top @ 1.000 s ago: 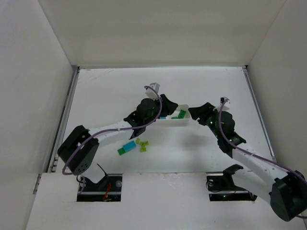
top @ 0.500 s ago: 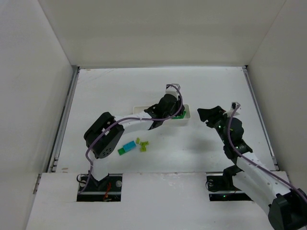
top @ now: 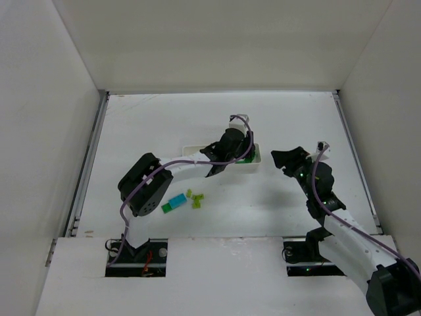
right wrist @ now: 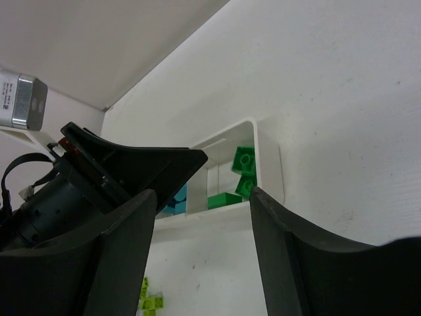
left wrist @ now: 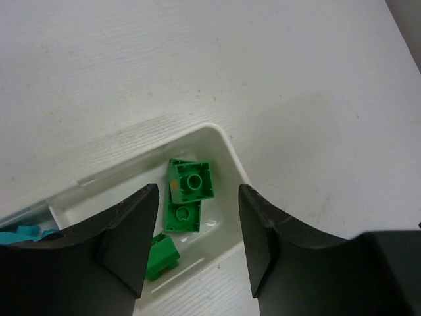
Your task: Sort the legos into containers by color
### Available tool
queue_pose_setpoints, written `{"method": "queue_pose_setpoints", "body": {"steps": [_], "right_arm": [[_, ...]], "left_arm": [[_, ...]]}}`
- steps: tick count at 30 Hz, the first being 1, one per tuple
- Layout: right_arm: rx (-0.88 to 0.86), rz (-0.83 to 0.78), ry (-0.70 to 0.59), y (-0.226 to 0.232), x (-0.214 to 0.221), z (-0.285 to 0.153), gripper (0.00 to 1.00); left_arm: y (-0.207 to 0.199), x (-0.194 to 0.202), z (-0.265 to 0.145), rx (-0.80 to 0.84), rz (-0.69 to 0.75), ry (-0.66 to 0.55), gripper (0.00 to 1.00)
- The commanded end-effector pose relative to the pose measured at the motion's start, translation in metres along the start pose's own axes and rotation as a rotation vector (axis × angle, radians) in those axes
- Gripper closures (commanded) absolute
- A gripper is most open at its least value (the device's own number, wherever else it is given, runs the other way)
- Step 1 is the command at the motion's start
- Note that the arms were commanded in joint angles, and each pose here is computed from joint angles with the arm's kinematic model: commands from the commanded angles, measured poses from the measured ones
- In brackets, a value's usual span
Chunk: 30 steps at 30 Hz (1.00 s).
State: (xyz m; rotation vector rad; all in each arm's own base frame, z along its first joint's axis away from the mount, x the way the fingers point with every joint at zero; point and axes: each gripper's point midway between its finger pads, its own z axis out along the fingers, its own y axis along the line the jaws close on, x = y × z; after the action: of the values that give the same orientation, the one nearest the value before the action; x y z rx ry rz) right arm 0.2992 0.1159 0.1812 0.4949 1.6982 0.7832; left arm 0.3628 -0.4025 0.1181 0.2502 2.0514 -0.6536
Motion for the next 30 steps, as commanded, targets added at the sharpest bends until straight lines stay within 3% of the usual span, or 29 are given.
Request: {"method": "queue_pose_setpoints", "body": {"steps": [1, 4, 9, 15, 19, 24, 30], "right_arm": [[-0.044, 0.006, -0.028, 0.011, -0.008, 0.001, 0.36], [-0.044, 0.001, -0.028, 0.010, -0.007, 0.001, 0.43], [-0.136, -0.050, 0.059, 0.042, 0.015, 0.002, 0.66], [-0.334, -0.226, 0.289, 0.114, 0.090, -0.006, 0.70], [-0.498, -0.362, 0.491, 0.154, 0.153, -0.025, 0.66], [-0.768, -0.638, 0.704, 0.194, 0.233, -0.084, 0.45], [-0.810, -0.861, 0.808, 0.206, 0.281, -0.083, 0.29]], "left_arm": [[-0.019, -0.049, -0.013, 0.050, -0.013, -0.102, 0.51], [-0.017, -0.061, -0.030, 0.049, -0.017, -0.131, 0.57], [0.018, -0.071, -0.082, -0.026, -0.072, -0.194, 0.63], [0.096, -0.057, -0.158, -0.217, -0.210, -0.255, 0.61], [0.136, -0.033, -0.191, -0.292, -0.340, -0.242, 0.59], [0.168, -0.005, -0.219, -0.365, -0.455, -0.226, 0.57], [0.192, -0.008, -0.251, -0.408, -0.524, -0.309, 0.55]]}}
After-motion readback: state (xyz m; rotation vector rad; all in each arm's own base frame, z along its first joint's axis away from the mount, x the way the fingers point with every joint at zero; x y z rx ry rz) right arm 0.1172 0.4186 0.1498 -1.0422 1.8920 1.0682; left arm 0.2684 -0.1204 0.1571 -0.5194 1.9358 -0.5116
